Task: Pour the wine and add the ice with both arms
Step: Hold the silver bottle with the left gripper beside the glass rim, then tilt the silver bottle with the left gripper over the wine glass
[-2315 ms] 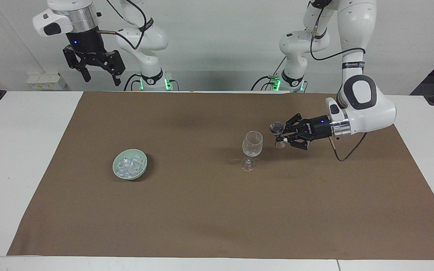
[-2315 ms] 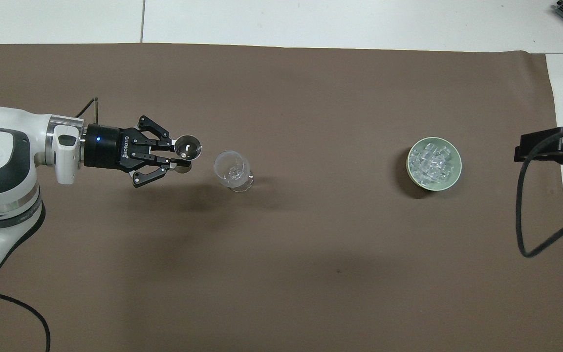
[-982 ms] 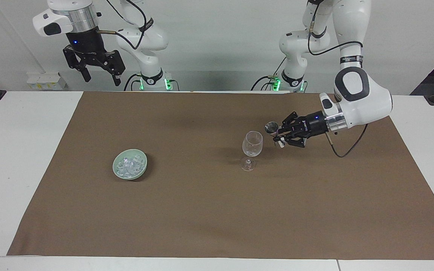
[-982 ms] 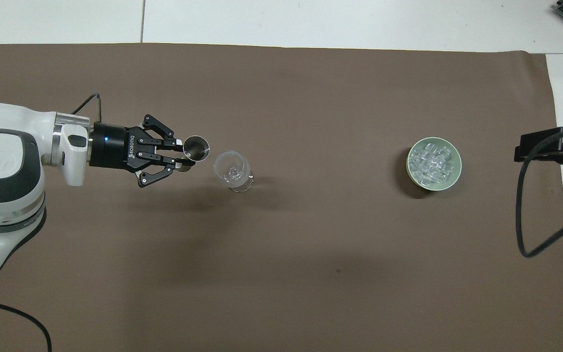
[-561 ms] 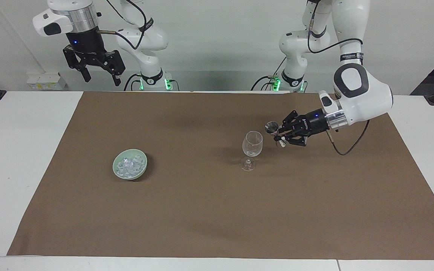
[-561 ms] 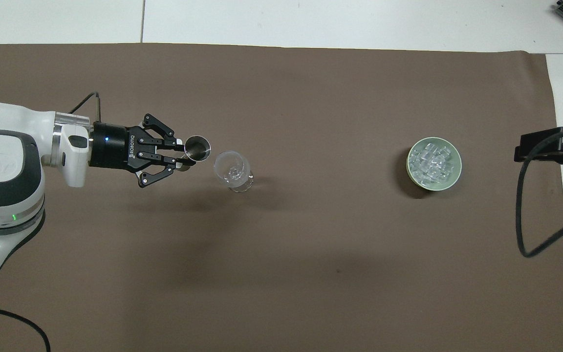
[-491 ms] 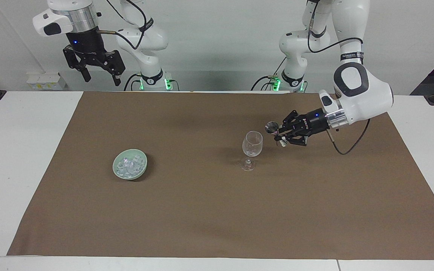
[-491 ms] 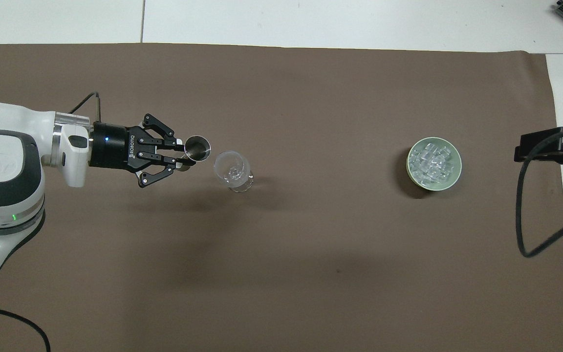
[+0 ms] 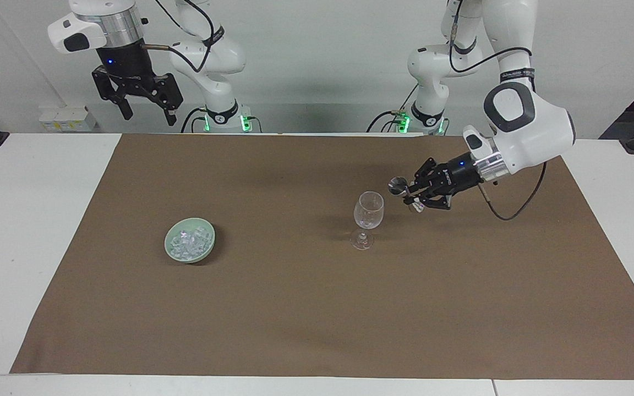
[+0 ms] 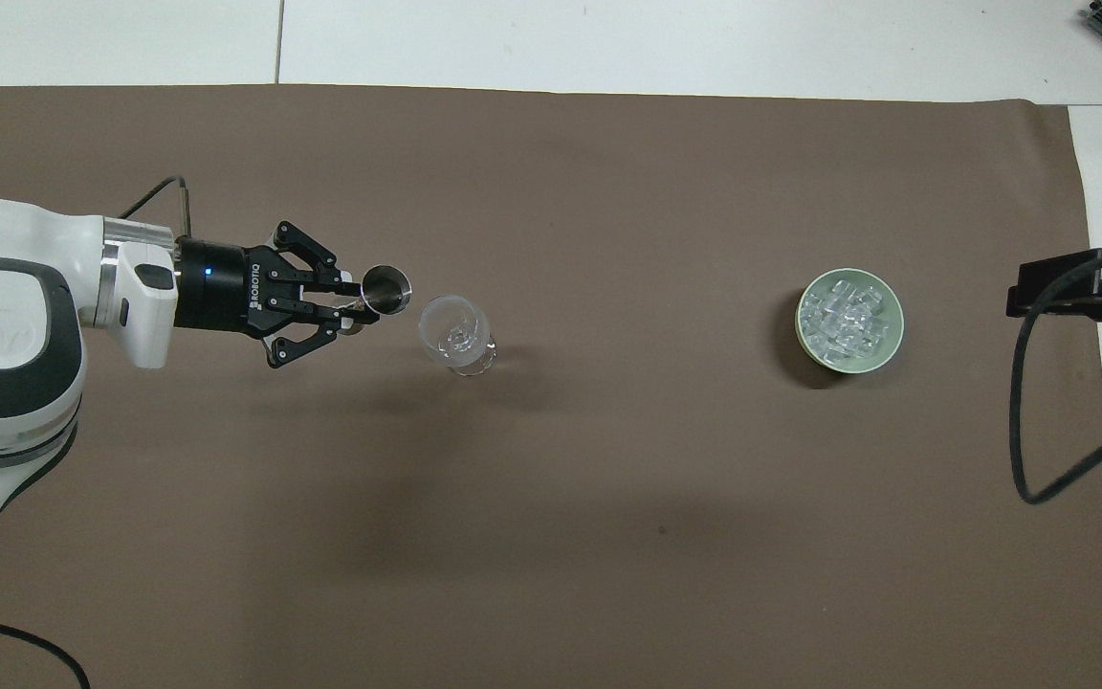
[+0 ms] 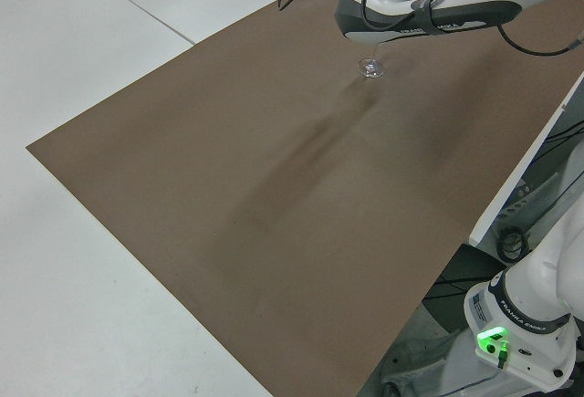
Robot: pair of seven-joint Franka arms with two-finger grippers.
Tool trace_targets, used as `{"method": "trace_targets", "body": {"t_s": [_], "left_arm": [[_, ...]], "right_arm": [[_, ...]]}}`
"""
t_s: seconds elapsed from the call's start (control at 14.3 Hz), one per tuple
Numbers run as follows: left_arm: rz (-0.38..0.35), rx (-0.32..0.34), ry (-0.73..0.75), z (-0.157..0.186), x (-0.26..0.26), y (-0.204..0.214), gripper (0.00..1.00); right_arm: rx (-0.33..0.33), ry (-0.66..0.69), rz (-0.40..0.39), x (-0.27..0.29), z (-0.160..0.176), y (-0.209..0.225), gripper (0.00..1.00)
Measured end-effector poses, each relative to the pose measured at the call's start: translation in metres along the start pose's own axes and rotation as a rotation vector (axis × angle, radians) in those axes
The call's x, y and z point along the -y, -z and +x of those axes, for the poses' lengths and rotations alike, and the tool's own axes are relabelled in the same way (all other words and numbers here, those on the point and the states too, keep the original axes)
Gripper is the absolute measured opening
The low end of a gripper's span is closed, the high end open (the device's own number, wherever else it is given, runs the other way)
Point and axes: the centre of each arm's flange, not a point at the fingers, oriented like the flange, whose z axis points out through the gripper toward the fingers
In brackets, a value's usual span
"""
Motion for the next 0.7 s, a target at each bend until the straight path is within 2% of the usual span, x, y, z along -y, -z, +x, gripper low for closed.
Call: {"method": "trace_targets", "body": {"t_s": [0.28, 0.7], "left_arm": [[0.0, 0.04, 0.031, 0.001, -0.002, 0.003, 0.23], [0.016, 0.055, 0.036, 0.011, -0.004, -0.001, 0.23]], "right_arm": [[0.0, 0.0, 0.0, 0.0, 0.0, 0.0, 1.0], [0.0, 0.0, 0.0, 0.0, 0.0, 0.0, 1.0]]}}
